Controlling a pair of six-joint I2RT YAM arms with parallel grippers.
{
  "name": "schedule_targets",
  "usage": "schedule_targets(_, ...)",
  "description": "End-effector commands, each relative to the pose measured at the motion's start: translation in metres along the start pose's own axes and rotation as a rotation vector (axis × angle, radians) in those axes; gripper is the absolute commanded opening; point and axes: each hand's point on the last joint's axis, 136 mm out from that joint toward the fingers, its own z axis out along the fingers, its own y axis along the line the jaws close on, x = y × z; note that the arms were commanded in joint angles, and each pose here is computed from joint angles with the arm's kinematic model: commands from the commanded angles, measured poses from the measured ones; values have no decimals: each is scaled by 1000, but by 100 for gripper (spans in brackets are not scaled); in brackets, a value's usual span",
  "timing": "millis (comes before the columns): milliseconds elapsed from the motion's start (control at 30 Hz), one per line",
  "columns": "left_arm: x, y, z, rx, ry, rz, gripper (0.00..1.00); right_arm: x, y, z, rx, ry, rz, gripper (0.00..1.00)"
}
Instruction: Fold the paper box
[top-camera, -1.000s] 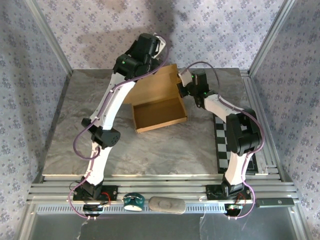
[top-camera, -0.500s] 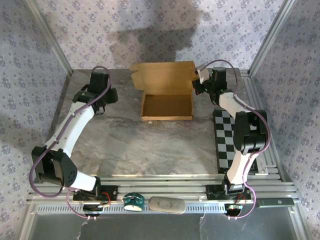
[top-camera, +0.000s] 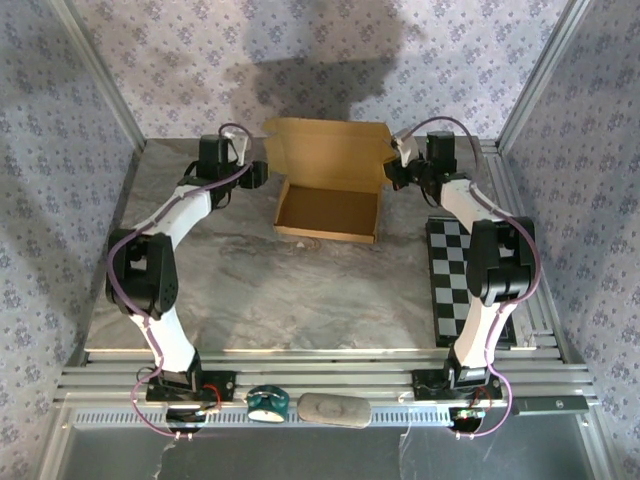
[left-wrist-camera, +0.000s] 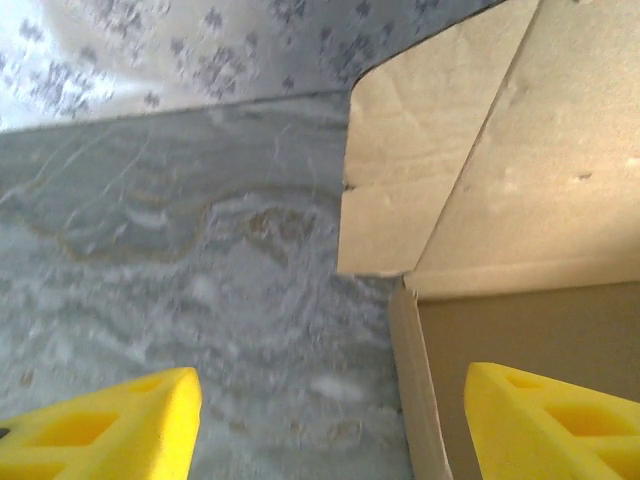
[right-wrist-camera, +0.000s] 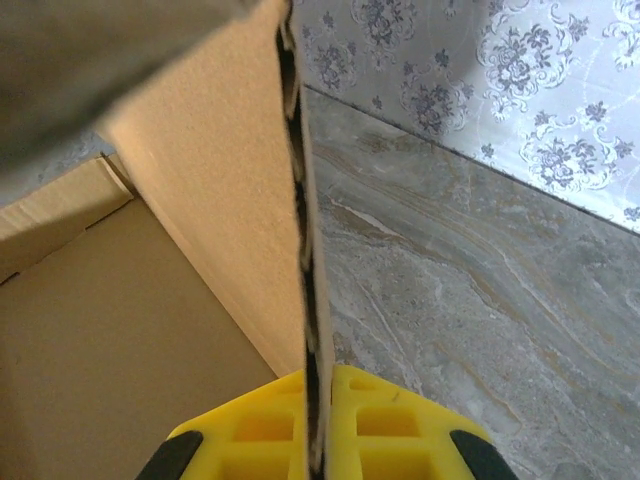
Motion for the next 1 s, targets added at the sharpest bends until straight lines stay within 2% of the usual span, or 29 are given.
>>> schedule_targets(0,-44,-9,8,102,-178,149,72,-4,1,3,-56,9,-11,0)
schedule_targets(67,-50,-3,17,139,-189,145,73,-4,2,5,-77,19,-17,0)
schedule_targets(300,-71,-5,41,425,-204,100,76,-5,2,9,-168,50,-21,0)
schedule_targets(400,-71,-7,51,488,-169,119,79,-5,-1,12,-187,57,-16,0)
schedule_targets(600,-75,-9,66,545,-184,124,80,-7,-5,18,-203,64,-18,0)
schedule_targets(967,-78,-13,102,512,-212,128,80,-10,-9,24,-216,58,-22,0)
